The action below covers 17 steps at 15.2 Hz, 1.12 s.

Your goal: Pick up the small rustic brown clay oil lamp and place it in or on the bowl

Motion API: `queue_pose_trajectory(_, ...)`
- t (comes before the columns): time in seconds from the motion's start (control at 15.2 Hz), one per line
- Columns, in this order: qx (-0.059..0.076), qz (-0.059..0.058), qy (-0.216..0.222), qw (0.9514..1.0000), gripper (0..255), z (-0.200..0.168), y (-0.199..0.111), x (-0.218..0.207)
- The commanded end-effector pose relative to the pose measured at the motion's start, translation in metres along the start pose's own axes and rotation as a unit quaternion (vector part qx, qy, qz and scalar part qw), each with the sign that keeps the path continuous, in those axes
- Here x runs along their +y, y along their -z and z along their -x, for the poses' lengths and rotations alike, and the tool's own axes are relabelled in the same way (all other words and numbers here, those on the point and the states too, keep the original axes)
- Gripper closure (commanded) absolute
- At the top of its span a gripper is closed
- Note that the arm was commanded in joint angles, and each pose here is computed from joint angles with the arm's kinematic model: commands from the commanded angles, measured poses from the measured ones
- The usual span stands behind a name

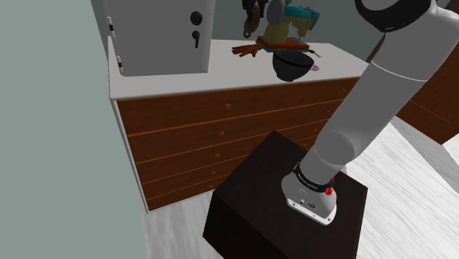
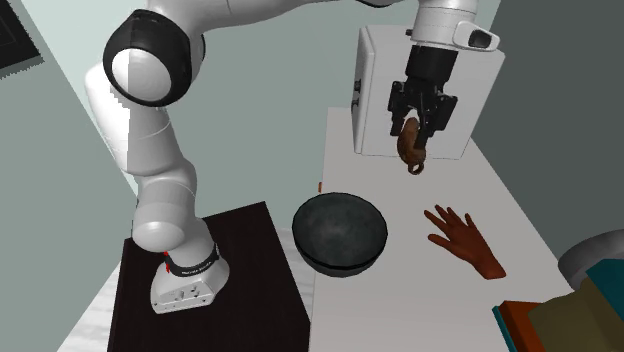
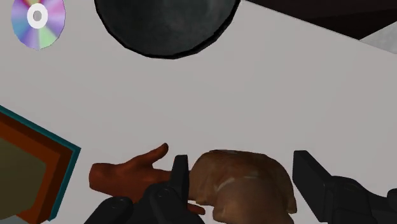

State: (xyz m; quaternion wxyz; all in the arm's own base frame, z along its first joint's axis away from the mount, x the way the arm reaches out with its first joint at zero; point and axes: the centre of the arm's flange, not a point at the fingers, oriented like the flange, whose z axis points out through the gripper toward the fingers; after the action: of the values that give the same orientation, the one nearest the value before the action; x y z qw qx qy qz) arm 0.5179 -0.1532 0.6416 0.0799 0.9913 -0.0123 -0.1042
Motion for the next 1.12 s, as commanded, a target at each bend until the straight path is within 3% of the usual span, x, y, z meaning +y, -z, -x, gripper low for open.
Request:
queue_pose_trajectory(0.0, 0.000, 0.000, 0.000, 1.0000, 255, 0.024, -0.005, 0.009)
queue_pose_trajectory(0.92, 0.000, 0.000, 0.000, 1.0000, 255, 0.194, -0.049, 0.076)
queue_pose_trajectory(1.06, 0.000, 0.000, 0.000, 1.0000, 255, 0.192, -0.059, 0.074)
